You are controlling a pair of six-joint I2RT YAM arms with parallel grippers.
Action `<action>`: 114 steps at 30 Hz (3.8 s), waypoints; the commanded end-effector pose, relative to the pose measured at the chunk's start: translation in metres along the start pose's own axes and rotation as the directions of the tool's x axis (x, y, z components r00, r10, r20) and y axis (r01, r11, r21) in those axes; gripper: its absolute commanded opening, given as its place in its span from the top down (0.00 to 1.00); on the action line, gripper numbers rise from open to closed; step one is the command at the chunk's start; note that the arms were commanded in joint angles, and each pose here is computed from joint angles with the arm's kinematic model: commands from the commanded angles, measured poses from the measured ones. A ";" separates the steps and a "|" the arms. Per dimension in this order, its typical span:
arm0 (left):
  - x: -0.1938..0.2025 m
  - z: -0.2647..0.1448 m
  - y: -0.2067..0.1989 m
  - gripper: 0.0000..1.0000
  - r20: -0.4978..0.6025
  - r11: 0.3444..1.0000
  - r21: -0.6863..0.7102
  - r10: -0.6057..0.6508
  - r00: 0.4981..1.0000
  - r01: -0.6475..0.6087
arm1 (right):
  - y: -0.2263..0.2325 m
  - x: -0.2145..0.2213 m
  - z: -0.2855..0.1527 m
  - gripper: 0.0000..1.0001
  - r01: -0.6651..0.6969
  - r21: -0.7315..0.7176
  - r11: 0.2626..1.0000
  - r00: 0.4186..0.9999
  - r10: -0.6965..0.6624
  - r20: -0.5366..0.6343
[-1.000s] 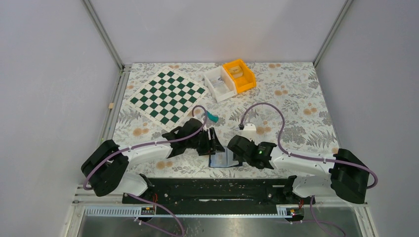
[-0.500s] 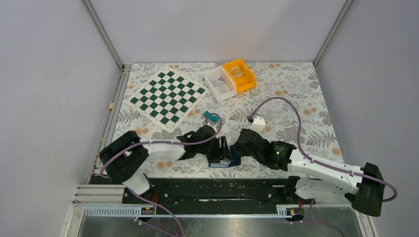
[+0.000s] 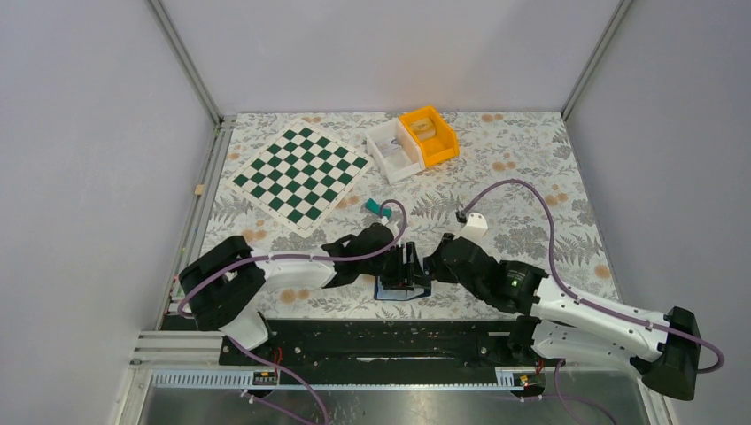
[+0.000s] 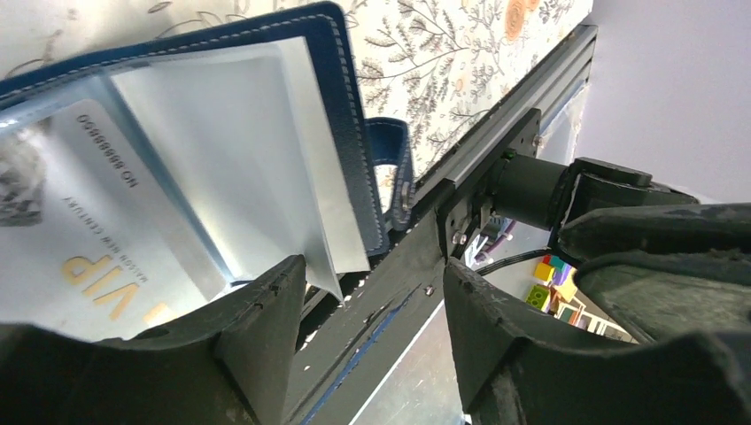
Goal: Take the credit cards out of the card holder
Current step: Remove the credit card from the card holder.
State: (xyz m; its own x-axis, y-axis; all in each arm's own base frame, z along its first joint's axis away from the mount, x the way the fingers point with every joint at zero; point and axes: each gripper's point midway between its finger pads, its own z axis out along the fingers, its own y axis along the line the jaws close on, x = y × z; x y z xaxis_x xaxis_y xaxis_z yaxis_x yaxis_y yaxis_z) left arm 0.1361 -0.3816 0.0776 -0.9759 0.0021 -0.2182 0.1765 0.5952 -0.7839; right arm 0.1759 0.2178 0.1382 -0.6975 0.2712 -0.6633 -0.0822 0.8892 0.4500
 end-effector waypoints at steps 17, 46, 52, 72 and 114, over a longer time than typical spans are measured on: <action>0.006 0.023 -0.014 0.43 0.060 0.988 0.043 0.149 0.987 -0.151 | -0.004 -0.009 0.031 0.84 -0.145 -0.082 0.986 0.988 0.140 -0.065; 0.010 0.009 -0.020 0.44 0.067 0.990 0.038 0.137 0.988 -0.139 | -0.037 0.059 0.088 0.87 -0.273 0.024 0.962 0.922 0.269 -0.280; 0.006 -0.011 -0.024 0.44 0.090 0.993 0.007 0.121 0.989 -0.122 | -0.039 0.070 0.089 0.85 -0.228 0.004 0.974 0.920 0.217 -0.326; -0.028 -0.043 0.053 0.53 0.138 0.978 -0.205 0.061 0.989 -0.032 | -0.010 0.082 0.085 0.78 -0.183 -0.223 0.958 0.909 0.078 -0.411; -0.001 -0.030 0.114 0.73 0.077 0.940 -0.341 0.021 0.997 0.007 | -0.020 0.082 0.068 1.00 -0.175 -0.264 0.949 0.909 0.053 -0.414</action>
State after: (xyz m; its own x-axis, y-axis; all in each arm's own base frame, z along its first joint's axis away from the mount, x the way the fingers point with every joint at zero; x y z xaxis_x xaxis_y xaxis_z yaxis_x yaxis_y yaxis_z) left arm 0.1603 -0.3118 0.0345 -0.9514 -0.0752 -0.2986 0.1386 0.7613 -0.6334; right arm 0.1679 0.2604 0.0371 -0.9396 0.1438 -0.3105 -0.1431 0.6591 0.7383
